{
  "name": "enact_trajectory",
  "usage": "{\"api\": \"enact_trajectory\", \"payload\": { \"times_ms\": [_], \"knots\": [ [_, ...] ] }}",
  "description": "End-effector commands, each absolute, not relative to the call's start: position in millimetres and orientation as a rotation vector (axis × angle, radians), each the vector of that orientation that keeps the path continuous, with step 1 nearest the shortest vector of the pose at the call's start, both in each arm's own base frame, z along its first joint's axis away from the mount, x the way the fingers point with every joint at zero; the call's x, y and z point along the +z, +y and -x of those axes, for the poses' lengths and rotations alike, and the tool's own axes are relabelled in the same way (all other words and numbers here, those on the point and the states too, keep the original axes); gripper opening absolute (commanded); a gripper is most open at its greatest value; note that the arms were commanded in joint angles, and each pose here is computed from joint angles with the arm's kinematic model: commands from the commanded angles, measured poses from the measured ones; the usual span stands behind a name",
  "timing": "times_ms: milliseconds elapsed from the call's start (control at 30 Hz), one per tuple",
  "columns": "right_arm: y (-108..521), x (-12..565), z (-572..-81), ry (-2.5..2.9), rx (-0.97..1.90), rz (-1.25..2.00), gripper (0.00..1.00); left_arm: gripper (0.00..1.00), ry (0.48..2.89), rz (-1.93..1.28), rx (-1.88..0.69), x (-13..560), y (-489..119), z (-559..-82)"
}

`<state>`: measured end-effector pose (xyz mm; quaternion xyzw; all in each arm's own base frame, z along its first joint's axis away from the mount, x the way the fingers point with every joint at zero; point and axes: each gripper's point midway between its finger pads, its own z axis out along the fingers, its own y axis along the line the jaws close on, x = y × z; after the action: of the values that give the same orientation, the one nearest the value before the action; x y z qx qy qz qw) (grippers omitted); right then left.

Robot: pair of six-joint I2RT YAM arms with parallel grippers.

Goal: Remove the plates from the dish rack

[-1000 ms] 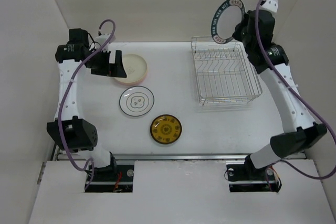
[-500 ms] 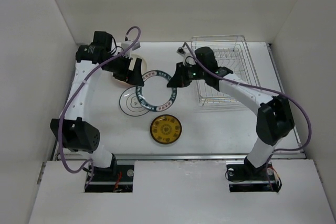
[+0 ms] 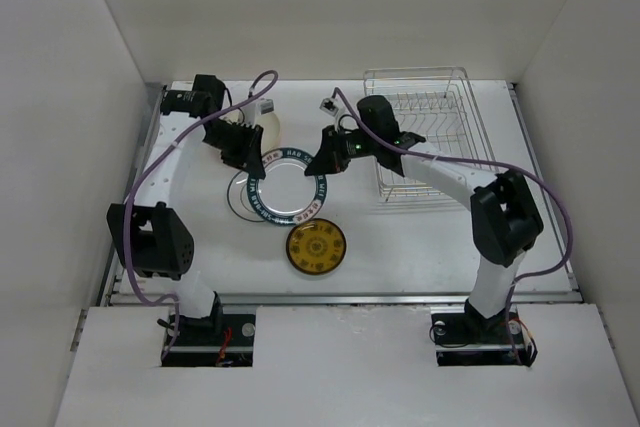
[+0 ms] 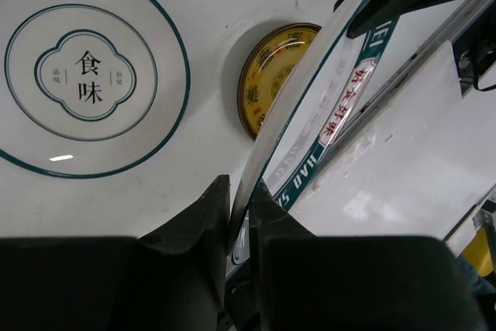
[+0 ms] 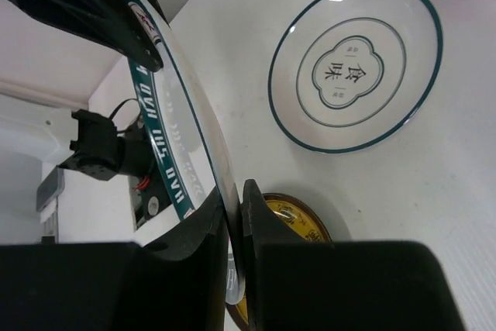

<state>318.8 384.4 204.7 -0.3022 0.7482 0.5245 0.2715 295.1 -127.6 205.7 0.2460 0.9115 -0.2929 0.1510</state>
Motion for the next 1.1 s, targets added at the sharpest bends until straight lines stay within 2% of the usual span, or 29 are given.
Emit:
{"api": "enact_trajectory", "payload": {
  "times_ms": [0,100,133,167,200,233,367,400,467,700,933,1067],
  "knots": [
    [404.0,258.6,-322.7,1.807,1.471,0.873,0.00,0.00,2.620,-0.745,-0.809,212.0,-120.0,-281.1],
    [408.5,245.1,-341.1,1.873,1.423,0.796,0.00,0.00,2.650,-0.752,-0.804,210.3,-116.5,-269.6],
    [408.1,238.4,-344.8,1.919,1.408,0.762,0.06,0.00,2.671,-0.750,-0.782,205.6,-113.3,-268.2],
    [407.9,232.8,-351.6,1.945,1.376,0.732,0.16,0.00,2.705,-0.725,-0.731,197.3,-102.5,-266.8],
    [408.9,227.3,-356.2,1.971,1.362,0.716,0.30,0.00,2.713,-0.672,-0.700,192.9,-93.5,-273.1],
    [408.7,226.9,-358.2,1.981,1.356,0.695,0.49,0.00,2.730,-0.622,-0.678,189.5,-86.6,-276.0],
    [407.0,224.7,-376.7,2.037,1.268,0.608,0.73,0.00,2.735,-0.488,-0.639,181.3,-63.7,-293.4],
    [403.8,223.7,-385.6,2.048,1.213,0.565,0.75,0.00,2.769,-0.433,-0.654,171.2,-61.8,-296.9],
    [400.7,224.9,-390.9,2.066,1.173,0.534,0.78,0.00,2.766,-0.392,-0.648,163.4,-55.2,-308.3],
    [388.2,233.2,-381.4,2.068,1.133,0.532,0.78,0.00,2.920,-0.310,-0.801,112.1,-59.7,-313.5],
    [377.5,234.8,-366.7,2.065,1.127,0.541,0.78,0.00,2.957,-0.209,-0.678,79.2,-47.7,-337.5],
    [373.8,239.4,-359.7,2.054,1.132,0.557,0.78,0.00,2.962,-0.175,-0.662,73.7,-47.0,-334.9]
  ]
}}
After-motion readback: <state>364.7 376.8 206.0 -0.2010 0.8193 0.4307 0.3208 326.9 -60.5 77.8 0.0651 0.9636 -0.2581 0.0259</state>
